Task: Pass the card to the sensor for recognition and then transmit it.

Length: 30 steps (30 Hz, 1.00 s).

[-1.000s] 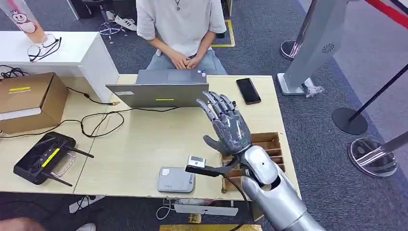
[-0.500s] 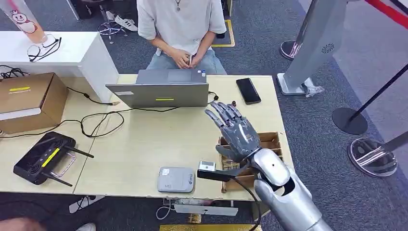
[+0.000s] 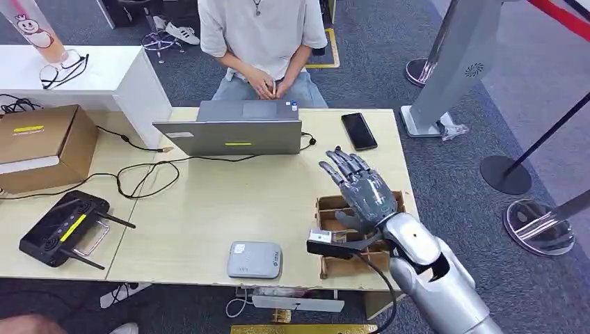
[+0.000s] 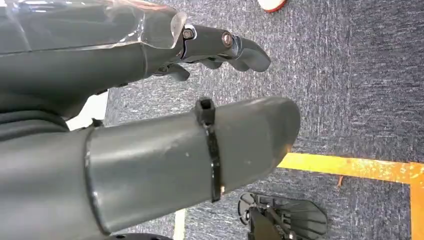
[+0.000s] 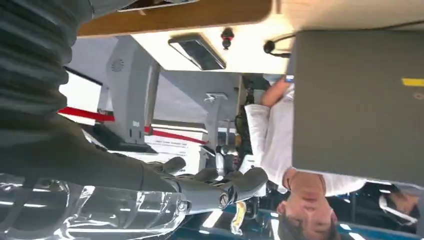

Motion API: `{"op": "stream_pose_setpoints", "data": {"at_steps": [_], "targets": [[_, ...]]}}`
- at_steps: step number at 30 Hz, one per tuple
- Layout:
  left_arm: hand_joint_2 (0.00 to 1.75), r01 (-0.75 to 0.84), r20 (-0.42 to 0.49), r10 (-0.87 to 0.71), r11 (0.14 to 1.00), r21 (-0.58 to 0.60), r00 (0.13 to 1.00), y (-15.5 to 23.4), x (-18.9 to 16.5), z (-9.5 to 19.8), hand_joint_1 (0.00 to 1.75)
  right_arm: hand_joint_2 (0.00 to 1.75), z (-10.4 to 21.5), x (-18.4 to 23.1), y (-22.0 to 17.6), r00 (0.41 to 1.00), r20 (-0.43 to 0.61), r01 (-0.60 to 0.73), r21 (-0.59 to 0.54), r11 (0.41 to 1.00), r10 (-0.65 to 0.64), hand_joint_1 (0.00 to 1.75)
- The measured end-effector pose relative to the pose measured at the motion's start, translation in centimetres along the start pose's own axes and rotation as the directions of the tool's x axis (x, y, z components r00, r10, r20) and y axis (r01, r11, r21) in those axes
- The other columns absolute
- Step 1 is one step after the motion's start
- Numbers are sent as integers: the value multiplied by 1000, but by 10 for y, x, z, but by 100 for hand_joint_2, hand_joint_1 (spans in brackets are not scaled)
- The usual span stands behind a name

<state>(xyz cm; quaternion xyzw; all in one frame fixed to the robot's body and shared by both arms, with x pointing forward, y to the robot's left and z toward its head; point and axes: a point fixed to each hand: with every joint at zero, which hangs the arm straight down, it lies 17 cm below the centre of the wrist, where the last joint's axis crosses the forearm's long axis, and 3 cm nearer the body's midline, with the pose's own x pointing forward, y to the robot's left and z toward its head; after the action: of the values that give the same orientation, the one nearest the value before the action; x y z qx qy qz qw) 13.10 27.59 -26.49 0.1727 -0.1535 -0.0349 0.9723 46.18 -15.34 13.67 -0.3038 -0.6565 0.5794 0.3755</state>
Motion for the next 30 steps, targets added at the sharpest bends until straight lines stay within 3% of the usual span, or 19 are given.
{"op": "stream_pose_setpoints", "data": {"at_steps": [30], "targets": [[0, 0, 24, 0, 1000, 18, 1000, 0, 1, 2, 0, 175, 46, -59, 20, 988, -130, -69, 123, 990, 85, 0]]}}
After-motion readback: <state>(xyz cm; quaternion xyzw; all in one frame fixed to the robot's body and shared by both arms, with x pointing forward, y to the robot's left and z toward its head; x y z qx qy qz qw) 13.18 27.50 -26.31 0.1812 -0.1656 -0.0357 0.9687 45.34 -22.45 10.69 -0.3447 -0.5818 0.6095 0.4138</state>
